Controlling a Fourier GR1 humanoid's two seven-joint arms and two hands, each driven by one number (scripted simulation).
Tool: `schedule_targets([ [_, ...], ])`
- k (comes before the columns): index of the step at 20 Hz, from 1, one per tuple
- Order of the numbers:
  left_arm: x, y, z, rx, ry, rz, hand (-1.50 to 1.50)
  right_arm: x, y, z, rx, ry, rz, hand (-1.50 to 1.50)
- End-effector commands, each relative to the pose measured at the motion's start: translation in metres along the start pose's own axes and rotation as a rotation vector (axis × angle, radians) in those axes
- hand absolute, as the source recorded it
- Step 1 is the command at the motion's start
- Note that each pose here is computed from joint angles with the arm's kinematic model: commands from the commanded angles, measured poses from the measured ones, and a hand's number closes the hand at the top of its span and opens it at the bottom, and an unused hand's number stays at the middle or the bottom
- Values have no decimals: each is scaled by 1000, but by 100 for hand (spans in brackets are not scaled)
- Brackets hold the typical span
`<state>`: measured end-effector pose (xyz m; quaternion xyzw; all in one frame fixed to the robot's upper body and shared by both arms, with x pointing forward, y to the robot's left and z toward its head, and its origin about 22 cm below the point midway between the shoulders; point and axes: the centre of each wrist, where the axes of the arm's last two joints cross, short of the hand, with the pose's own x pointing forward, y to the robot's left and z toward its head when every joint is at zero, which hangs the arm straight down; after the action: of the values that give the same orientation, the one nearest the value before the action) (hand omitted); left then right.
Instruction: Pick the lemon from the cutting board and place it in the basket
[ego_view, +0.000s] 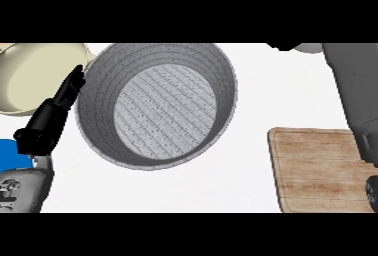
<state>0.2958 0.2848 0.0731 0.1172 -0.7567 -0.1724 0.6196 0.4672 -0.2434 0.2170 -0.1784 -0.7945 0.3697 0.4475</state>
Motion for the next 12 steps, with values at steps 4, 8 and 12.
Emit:
schedule_targets([
  [4, 11, -4, -3, -7, 14, 23, 0, 83, -55, -48, 56, -166, -128, 150],
  [8, 4, 0, -7, 19, 36, 8, 0, 151, -30, -80, 139, -165, -172, 150],
  [12, -3, 0, 5, 19, 26, -4, 0, 183, -20, -87, 227, -157, -147, 150],
])
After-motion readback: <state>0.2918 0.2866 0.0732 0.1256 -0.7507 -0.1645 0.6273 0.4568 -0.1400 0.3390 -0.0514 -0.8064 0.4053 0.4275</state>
